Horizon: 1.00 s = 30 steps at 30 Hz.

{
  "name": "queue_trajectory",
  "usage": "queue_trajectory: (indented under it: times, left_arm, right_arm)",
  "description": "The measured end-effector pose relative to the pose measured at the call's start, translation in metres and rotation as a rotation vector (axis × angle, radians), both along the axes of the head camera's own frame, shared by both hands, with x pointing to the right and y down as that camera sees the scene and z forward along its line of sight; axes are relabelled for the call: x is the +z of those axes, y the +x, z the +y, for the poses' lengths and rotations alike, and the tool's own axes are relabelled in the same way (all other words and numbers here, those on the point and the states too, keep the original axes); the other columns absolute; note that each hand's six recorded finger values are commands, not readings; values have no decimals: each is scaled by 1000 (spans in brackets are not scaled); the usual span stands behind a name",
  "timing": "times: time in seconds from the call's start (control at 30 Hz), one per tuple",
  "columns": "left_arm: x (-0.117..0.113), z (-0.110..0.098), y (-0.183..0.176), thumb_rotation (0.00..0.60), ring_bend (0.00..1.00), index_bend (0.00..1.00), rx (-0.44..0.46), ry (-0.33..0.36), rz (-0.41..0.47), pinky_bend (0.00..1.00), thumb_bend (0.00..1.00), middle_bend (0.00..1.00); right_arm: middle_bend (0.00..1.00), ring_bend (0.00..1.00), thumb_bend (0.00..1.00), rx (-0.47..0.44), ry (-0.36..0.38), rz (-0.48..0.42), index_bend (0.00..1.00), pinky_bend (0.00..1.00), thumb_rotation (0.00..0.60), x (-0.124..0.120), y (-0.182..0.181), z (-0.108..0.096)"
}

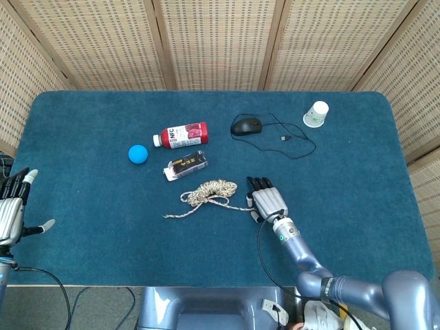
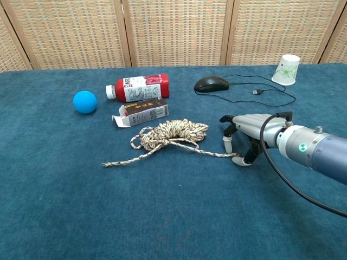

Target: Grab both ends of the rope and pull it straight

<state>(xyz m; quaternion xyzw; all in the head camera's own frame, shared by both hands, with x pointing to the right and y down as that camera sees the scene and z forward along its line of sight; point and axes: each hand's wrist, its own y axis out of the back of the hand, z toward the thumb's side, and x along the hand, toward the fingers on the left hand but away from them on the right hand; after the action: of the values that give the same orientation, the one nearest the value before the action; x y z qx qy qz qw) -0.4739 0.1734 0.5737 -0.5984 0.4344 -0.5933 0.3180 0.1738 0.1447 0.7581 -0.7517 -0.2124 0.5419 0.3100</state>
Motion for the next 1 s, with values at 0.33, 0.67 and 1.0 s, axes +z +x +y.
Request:
queue_trajectory:
  times: [0.33,0.67,1.0]
  left_arm:
    - [0,0,-1,600,0,0,-1,1,-1,0,0,0]
    - [0,0,0,600,0,0,1,-2,-2,0,0,0]
    - [0,0,0,600,0,0,1,-3,-2,0,0,0]
  right_arm:
    - [0,0,434,-2,1,-6,616,0,600,1,-4,1]
    - [0,0,443,-2,10,-23,653,0,600,-2,-8,0]
    - [0,0,443,0,40,-42,685,0,600,-7,-10,-1]
